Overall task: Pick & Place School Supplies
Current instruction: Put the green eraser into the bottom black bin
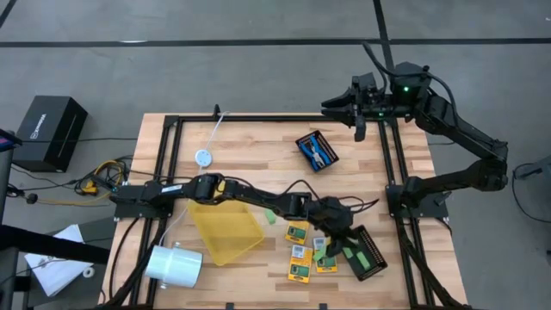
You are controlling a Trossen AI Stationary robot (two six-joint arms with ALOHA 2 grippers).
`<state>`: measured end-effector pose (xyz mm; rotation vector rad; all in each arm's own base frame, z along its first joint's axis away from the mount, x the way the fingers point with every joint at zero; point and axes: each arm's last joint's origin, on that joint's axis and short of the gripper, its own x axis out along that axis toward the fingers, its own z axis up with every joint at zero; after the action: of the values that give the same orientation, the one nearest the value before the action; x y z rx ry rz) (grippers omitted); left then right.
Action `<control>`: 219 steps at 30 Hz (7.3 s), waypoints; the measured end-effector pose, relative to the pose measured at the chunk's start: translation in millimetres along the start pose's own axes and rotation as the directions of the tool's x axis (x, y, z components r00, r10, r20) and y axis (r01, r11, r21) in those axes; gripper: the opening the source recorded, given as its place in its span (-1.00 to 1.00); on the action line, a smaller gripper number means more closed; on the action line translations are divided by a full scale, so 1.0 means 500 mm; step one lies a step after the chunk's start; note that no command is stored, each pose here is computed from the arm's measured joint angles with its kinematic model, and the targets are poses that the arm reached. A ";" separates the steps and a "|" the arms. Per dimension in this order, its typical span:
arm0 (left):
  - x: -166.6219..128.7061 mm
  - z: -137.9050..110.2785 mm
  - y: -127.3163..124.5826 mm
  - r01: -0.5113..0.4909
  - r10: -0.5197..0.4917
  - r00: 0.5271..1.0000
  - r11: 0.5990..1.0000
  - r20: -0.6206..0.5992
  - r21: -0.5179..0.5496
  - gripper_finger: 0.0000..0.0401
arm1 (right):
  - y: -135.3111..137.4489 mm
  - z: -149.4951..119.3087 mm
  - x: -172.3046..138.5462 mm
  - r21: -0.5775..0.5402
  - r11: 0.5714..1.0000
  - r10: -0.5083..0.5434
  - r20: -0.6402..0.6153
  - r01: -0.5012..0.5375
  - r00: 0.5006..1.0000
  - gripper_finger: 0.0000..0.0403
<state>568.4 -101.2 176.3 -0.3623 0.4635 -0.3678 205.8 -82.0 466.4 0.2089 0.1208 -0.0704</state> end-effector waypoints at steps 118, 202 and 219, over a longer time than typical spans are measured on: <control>-0.655 -0.105 -0.145 -0.555 0.598 0.800 0.710 -0.046 -0.433 -0.29 | 0.368 -0.710 0.285 -0.054 0.778 0.022 -0.993 -0.626 0.113 -0.06; -0.653 -0.121 -0.135 -0.589 0.615 0.786 0.711 -0.067 -0.383 -0.29 | 0.309 -0.686 0.321 -0.034 0.929 0.083 -0.951 -0.370 0.297 -0.89; -0.653 -0.122 -0.135 -0.597 0.616 0.784 0.719 -0.073 -0.356 -0.29 | 0.271 -0.545 0.118 0.058 0.991 0.098 -0.931 -0.122 0.350 -0.89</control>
<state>249.4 -38.3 272.1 -0.5520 0.5743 0.3864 244.8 104.3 222.0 0.2134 1.3038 0.2101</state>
